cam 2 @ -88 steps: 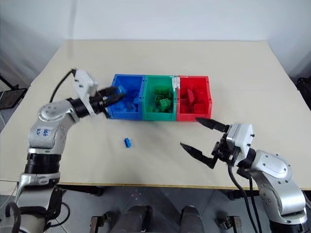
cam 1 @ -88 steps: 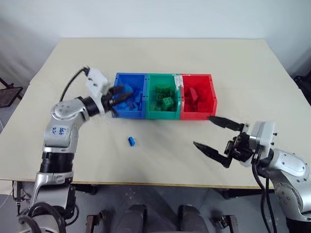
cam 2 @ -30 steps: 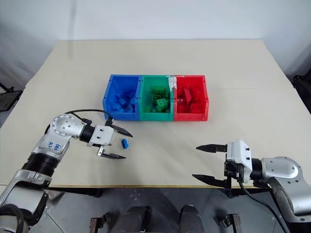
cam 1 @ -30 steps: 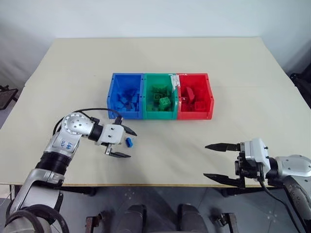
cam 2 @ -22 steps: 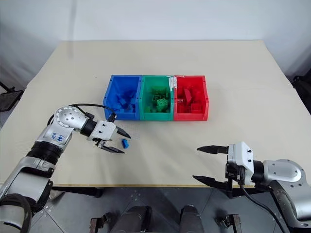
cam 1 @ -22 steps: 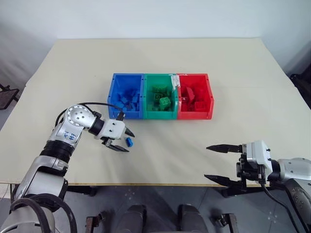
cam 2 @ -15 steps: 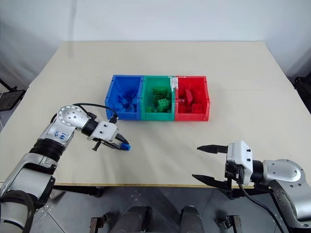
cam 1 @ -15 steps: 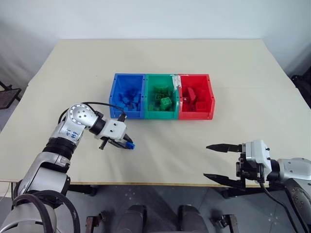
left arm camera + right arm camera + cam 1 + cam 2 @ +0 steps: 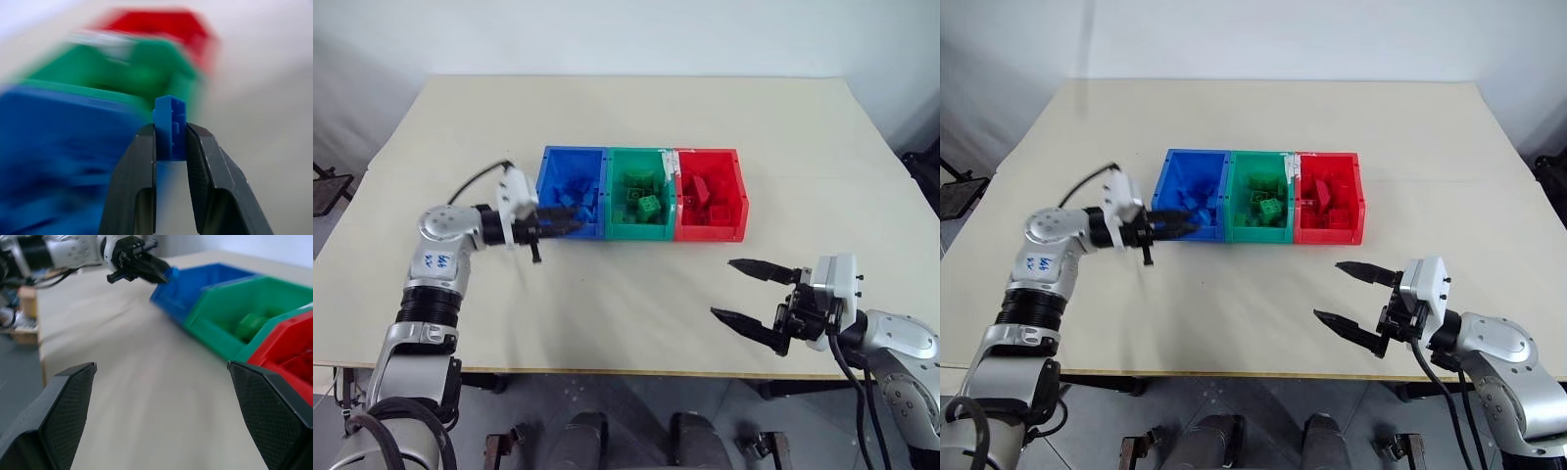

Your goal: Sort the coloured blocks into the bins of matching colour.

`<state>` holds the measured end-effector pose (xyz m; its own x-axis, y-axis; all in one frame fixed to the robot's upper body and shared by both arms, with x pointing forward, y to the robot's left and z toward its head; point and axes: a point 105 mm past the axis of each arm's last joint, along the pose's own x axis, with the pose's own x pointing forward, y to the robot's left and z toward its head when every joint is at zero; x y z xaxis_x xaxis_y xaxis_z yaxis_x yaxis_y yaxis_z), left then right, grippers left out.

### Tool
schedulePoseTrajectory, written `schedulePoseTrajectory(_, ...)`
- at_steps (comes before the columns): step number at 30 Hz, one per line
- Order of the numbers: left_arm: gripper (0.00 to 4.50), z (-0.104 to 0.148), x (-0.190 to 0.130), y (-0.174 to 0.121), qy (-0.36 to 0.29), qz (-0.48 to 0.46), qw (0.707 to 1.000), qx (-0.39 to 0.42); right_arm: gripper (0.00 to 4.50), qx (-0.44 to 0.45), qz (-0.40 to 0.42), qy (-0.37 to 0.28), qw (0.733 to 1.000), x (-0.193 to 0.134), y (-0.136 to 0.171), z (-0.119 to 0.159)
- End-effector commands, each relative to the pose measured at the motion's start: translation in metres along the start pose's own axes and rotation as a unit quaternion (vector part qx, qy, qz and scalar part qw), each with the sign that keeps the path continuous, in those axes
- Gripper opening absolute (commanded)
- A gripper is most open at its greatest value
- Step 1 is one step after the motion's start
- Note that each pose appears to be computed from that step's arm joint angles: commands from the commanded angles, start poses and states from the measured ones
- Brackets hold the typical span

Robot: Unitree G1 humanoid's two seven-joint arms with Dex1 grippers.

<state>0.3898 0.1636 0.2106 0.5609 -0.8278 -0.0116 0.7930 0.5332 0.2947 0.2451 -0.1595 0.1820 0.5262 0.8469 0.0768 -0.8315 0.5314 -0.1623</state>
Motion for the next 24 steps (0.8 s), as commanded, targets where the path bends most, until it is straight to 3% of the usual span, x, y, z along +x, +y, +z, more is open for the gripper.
schedulePoseTrajectory(1,0.5,0.024,0.009,0.025,-0.021,0.094,0.995,-0.012,4.5,-0.039,-0.03,-0.035,0.998,0.004,-0.005,0.018)
schedulePoseTrajectory(7,0.5,0.01,0.016,0.035,0.028,0.127,0.991,-0.016,4.5,-0.06,-0.065,-0.06,0.994,0.007,-0.016,0.028)
schedulePoseTrajectory(13,2.39,0.008,0.006,0.029,0.03,0.114,0.993,-0.029,4.5,-0.068,-0.035,-0.046,0.996,0.011,-0.013,0.026)
schedulePoseTrajectory(17,3.62,0.012,-0.027,0.027,0.025,0.097,0.995,-0.009,4.5,-0.073,-0.007,-0.03,0.997,0.011,-0.015,0.023)
schedulePoseTrajectory(22,3.62,-0.001,-0.087,0.007,0.046,0.047,0.997,0.047,4.5,-0.073,0.043,0.001,0.996,0.009,-0.013,0.01)
schedulePoseTrajectory(24,3.62,-0.02,-0.118,-0.006,0.082,0.034,0.994,0.063,4.5,-0.081,0.073,0.027,0.994,0.006,-0.01,0.0)
